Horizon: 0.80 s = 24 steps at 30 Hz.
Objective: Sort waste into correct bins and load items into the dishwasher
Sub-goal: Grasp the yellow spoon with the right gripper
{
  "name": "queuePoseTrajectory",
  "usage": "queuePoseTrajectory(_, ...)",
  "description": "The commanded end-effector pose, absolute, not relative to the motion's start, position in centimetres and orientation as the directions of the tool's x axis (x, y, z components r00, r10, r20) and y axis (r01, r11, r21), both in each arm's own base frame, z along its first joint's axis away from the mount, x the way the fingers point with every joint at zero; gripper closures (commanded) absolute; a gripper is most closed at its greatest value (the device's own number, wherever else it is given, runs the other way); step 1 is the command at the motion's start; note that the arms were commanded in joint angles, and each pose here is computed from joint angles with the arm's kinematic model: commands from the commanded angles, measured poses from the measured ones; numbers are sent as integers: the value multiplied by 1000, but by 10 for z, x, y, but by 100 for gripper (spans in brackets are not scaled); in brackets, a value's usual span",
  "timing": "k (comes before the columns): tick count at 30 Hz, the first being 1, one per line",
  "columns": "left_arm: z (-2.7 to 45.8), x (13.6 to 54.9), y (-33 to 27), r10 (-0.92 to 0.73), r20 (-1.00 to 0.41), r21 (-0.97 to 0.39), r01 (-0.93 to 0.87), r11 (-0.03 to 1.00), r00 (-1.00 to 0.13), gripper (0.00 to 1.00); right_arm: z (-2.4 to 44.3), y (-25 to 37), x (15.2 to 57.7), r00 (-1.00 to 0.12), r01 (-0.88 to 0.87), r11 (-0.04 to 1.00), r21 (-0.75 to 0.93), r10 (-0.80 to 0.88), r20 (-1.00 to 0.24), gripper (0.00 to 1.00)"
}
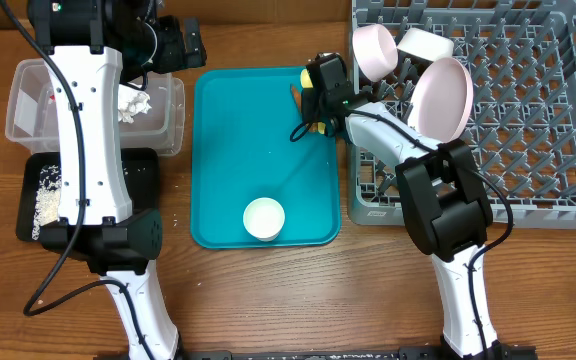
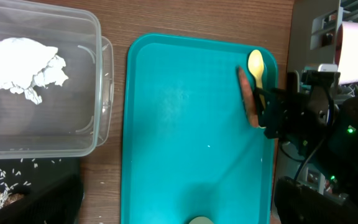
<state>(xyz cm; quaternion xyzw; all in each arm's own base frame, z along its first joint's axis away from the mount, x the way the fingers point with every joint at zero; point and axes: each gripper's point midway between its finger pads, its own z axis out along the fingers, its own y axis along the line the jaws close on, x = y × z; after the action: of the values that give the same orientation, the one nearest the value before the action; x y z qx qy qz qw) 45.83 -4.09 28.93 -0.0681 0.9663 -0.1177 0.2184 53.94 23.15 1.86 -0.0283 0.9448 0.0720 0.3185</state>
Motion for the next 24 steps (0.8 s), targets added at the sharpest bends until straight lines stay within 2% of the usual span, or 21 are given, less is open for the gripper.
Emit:
queuePoseTrajectory(1,302,455,-44,-185,-431,-273,-68,960,-883,1,8,240,535,-814,-81,988,132,10,-581,58)
queuePoseTrajectory(4,302,455,-44,-185,-430,-273,-68,960,-884,0,5,242,530,-828,-76,988,135,13,-561,59)
queuePoseTrajectory(9,302,455,-44,-185,-430,-273,-68,960,-884,0,2,250,517,-859,-59,986,157,30,-510,71)
queuePoseTrajectory(16,302,455,-44,-186,-429,-273,-69,960,-884,0,-6,266,490,-905,-100,980,174,-16,-426,73)
queuePoseTrajectory(20,302,455,-44,-185,-429,-273,-69,960,-884,0,-4,270,476,-934,-76,980,184,-5,-359,82)
queuePoseTrajectory(24,301,454,-44,-185,-427,-272,-69,960,-885,0,-3,269,460,-962,-36,979,202,21,-271,87)
